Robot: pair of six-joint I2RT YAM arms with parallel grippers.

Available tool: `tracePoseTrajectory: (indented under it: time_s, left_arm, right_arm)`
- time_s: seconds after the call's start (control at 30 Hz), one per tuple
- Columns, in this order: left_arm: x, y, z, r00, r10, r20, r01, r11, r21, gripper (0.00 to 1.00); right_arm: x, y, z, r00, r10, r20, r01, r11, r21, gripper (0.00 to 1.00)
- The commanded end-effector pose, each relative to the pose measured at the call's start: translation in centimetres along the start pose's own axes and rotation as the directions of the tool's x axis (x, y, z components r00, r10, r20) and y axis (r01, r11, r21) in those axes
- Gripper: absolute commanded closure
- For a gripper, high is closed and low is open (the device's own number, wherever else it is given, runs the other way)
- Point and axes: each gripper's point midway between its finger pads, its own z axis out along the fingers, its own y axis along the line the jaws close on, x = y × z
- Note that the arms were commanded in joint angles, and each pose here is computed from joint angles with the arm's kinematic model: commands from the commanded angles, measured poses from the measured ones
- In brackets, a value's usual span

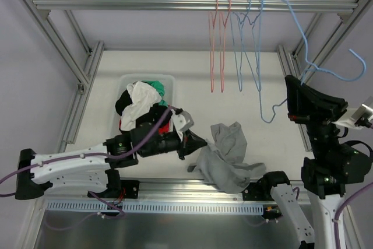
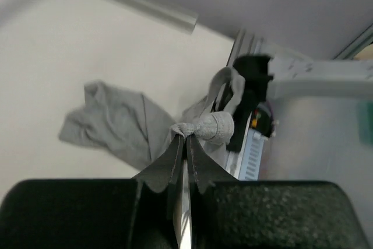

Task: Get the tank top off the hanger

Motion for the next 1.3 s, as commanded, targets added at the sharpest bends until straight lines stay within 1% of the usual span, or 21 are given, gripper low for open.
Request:
tracePoseTrajectory:
  time_s: [0.0,0.03,0.07,0.1,0.13,0.17,0.23,0.3,0.33,0.4,0.43,0.57,0.6,0.63,0.7,0.73,0.77,0.83,0.87,1.0,1.27]
  left_arm:
    - [5.0,0.1,1.8,0.992,-0.109,-0.065,0.110,0.994,0.010,1.00]
    - [5.7,1.1,2.0,0.990,-0.128,-0.065,0.125,0.991,-0.052,1.00]
    - [6.4,2.2,2.0,0.984,-0.167,-0.067,0.159,0.980,-0.116,1.00]
    - [6.7,3.2,1.8,0.981,-0.187,-0.061,0.173,0.968,-0.180,1.00]
    - [6.7,5.3,1.4,0.981,-0.192,-0.033,0.174,0.940,-0.293,1.00]
    - [7.2,6.0,1.0,0.979,-0.195,-0.057,0.164,0.925,-0.342,1.00]
    - [6.8,7.2,0.3,0.981,-0.183,-0.057,0.144,0.899,-0.414,1.00]
    - [6.6,7.7,0.3,0.984,-0.163,-0.072,0.115,0.891,-0.440,1.00]
    - [6.4,7.9,0.4,0.985,-0.155,-0.075,0.105,0.886,-0.453,1.00]
    - [5.4,8.0,0.9,0.986,-0.148,-0.083,0.093,0.882,-0.462,0.78]
    - [4.3,7.9,1.1,0.986,-0.147,-0.080,0.095,0.884,-0.458,0.66]
    - [2.2,7.2,1.2,0.986,-0.133,-0.099,0.075,0.892,-0.446,0.34]
    - [2.2,7.3,0.7,0.985,-0.133,-0.113,0.068,0.890,-0.452,0.22]
    - [1.7,7.1,0.5,0.985,-0.133,-0.106,0.072,0.891,-0.449,0.18]
    - [1.1,6.7,-0.4,0.987,-0.124,-0.101,0.070,0.904,-0.423,0.08]
    - [1.2,6.4,-0.7,0.987,-0.111,-0.113,0.057,0.913,-0.405,0.02]
    - [1.1,5.6,-1.0,0.987,-0.110,-0.118,0.060,0.930,-0.363,0.01]
    - [1.8,5.1,-1.3,0.985,-0.097,-0.144,0.046,0.945,-0.323,0.01]
    - [1.9,4.8,-1.6,0.985,-0.099,-0.144,0.050,0.950,-0.308,0.02]
    - [3.8,4.3,-2.1,0.976,-0.109,-0.187,0.055,0.961,-0.270,0.01]
    - [6.0,4.4,-3.1,0.967,-0.140,-0.212,0.080,0.960,-0.268,0.01]
  right_arm:
    - [-12.0,0.5,-0.7,0.853,-0.064,0.517,0.039,0.997,0.061,1.00]
    - [-8.6,-1.9,0.2,0.925,-0.090,0.369,0.032,0.987,0.159,1.00]
    - [-9.8,-1.1,0.0,0.945,-0.146,0.294,0.093,0.978,0.187,1.00]
    - [-8.1,-2.3,0.0,0.975,-0.174,0.138,0.135,0.958,0.253,1.00]
    - [-2.2,-5.2,-2.3,0.969,-0.157,-0.193,0.217,0.912,0.349,1.00]
    - [-4.0,-5.2,-3.5,0.955,-0.179,-0.235,0.263,0.878,0.400,1.00]
    - [0.2,-7.7,-8.0,0.855,-0.125,-0.503,0.387,0.800,0.459,1.00]
    - [1.7,-8.8,-10.5,0.790,-0.081,-0.608,0.449,0.751,0.484,1.00]
    - [3.5,-9.7,-11.7,0.730,-0.040,-0.682,0.487,0.731,0.478,1.00]
    - [5.5,-10.8,-12.0,0.667,0.001,-0.745,0.512,0.726,0.459,1.00]
    - [7.3,-11.7,-11.6,0.609,0.042,-0.792,0.521,0.732,0.440,1.00]
    - [8.8,-13.8,-8.8,0.540,0.067,-0.839,0.539,0.738,0.405,1.00]
    - [8.7,-14.1,-7.8,0.544,0.057,-0.837,0.539,0.740,0.401,1.00]
    - [7.3,-14.2,-5.9,0.586,0.020,-0.810,0.536,0.740,0.406,1.00]
    - [8.0,-16.0,-3.5,0.569,0.008,-0.822,0.555,0.733,0.392,1.00]
    - [6.5,-16.2,-1.5,0.600,-0.034,-0.799,0.563,0.728,0.392,1.00]
    - [7.7,-17.6,-0.3,0.567,-0.027,-0.824,0.580,0.724,0.375,1.00]
    - [6.5,-18.1,2.2,0.586,-0.068,-0.807,0.584,0.726,0.363,1.00]
    - [7.9,-19.2,3.3,0.564,-0.056,-0.824,0.585,0.731,0.351,1.00]
    - [9.3,-20.6,6.7,0.569,-0.063,-0.820,0.554,0.766,0.326,1.00]
    - [13.7,-22.8,9.4,0.556,-0.001,-0.831,0.470,0.825,0.314,1.00]
